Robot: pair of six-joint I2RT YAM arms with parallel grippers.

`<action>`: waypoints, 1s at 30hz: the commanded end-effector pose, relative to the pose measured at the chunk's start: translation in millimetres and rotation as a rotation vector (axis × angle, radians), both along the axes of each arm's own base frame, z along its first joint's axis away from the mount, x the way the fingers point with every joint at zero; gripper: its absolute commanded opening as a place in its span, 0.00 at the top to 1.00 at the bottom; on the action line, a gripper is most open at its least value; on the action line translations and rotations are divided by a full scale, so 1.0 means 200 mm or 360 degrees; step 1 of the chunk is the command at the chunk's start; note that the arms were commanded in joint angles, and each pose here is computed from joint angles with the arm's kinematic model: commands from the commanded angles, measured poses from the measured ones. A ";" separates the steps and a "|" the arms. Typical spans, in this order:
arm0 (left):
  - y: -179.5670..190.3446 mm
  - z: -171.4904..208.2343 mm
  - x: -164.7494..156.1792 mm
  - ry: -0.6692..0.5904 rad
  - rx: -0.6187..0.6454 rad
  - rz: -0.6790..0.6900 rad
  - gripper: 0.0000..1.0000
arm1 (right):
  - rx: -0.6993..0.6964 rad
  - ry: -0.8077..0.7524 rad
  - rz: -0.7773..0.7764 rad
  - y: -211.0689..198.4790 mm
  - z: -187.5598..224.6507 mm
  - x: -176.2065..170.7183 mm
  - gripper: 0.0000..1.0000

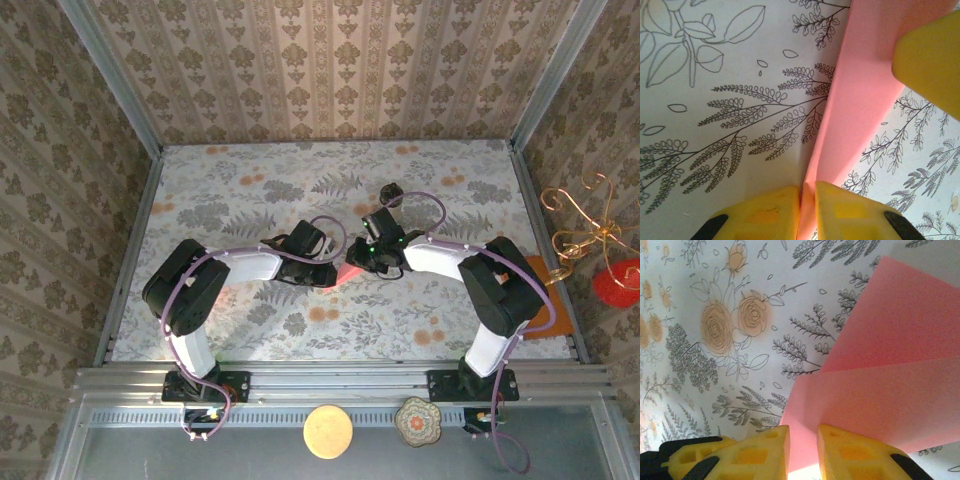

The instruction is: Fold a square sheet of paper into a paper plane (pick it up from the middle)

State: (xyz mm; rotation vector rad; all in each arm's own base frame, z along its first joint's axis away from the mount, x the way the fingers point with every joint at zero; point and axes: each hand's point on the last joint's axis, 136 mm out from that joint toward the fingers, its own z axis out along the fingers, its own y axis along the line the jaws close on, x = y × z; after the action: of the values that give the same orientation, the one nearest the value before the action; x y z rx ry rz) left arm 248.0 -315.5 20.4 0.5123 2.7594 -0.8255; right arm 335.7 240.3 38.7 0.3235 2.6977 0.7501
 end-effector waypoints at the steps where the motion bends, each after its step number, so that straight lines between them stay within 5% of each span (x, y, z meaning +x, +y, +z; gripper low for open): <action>1: 0.06 -0.14 -0.04 0.0067 0.0113 0.0011 0.82 | -0.0106 0.0035 -0.0050 -0.06 -0.06 0.00 0.76; 30: 0.07 -0.17 -0.05 0.0104 0.0139 0.0015 0.86 | -0.0192 0.0146 -0.0112 -0.13 -0.20 -0.06 0.78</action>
State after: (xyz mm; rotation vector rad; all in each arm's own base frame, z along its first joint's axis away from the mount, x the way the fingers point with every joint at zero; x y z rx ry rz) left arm 248.5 -314.4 18.9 0.5072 2.7654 -0.8268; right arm 334.4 229.2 18.6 0.3696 2.7341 0.6581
